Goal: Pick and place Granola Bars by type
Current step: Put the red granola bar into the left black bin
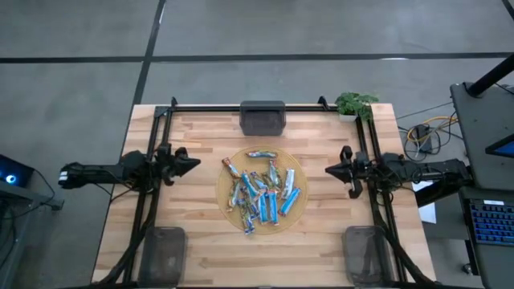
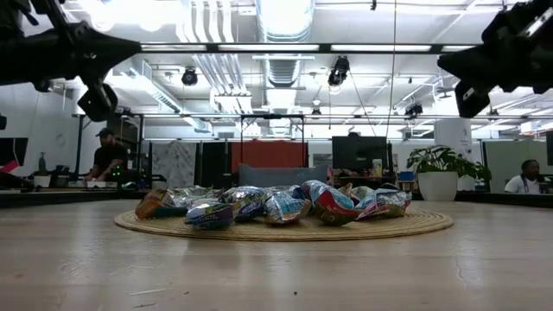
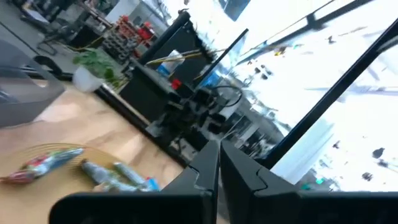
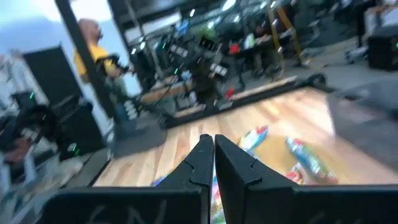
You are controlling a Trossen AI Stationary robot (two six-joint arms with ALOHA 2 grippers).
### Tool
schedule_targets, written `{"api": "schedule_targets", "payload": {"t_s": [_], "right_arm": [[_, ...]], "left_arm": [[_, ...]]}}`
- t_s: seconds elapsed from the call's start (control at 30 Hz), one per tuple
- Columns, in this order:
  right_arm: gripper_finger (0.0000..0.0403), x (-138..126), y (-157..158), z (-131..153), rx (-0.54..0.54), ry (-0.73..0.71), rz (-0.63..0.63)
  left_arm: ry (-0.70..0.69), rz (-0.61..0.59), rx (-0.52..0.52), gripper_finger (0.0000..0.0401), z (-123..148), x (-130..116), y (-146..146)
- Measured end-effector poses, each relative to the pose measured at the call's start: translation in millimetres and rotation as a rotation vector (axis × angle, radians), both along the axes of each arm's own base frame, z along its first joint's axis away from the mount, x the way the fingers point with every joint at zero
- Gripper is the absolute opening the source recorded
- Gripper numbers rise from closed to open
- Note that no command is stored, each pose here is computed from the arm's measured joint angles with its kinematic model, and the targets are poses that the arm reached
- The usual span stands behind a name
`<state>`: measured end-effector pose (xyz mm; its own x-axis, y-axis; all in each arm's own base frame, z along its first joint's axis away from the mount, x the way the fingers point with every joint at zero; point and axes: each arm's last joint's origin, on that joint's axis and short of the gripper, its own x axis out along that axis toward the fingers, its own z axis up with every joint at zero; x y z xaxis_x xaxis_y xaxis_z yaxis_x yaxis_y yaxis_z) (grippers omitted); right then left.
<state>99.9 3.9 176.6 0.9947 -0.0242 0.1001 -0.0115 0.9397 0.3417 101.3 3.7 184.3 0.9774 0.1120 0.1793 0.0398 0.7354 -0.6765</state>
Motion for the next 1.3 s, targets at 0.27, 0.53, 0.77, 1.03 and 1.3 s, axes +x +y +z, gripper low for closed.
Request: {"api": "schedule_targets", "payload": {"t_s": [0.27,0.53,0.77,1.03,1.3], "right_arm": [[0.0009,-7,-4,27,0.068,-0.288,-0.1],[0.0008,-22,-7,62,0.146,-0.546,-0.152],[0.0008,-37,-8,124,0.018,-0.645,-0.217],[0.0008,-43,-8,215,-0.093,-0.574,-0.257],[0.0008,-36,-8,289,-0.162,-0.34,-0.245]], "left_arm": [[-0.221,0.146,0.03,0.0,21,-7,4],[-0.403,0.248,0.205,0.0,66,-23,4],[-0.443,0.323,0.355,0.0,128,-42,4],[-0.298,0.325,0.449,0.0,213,-64,3],[-0.129,0.287,0.607,0.0,294,-70,2]]}}
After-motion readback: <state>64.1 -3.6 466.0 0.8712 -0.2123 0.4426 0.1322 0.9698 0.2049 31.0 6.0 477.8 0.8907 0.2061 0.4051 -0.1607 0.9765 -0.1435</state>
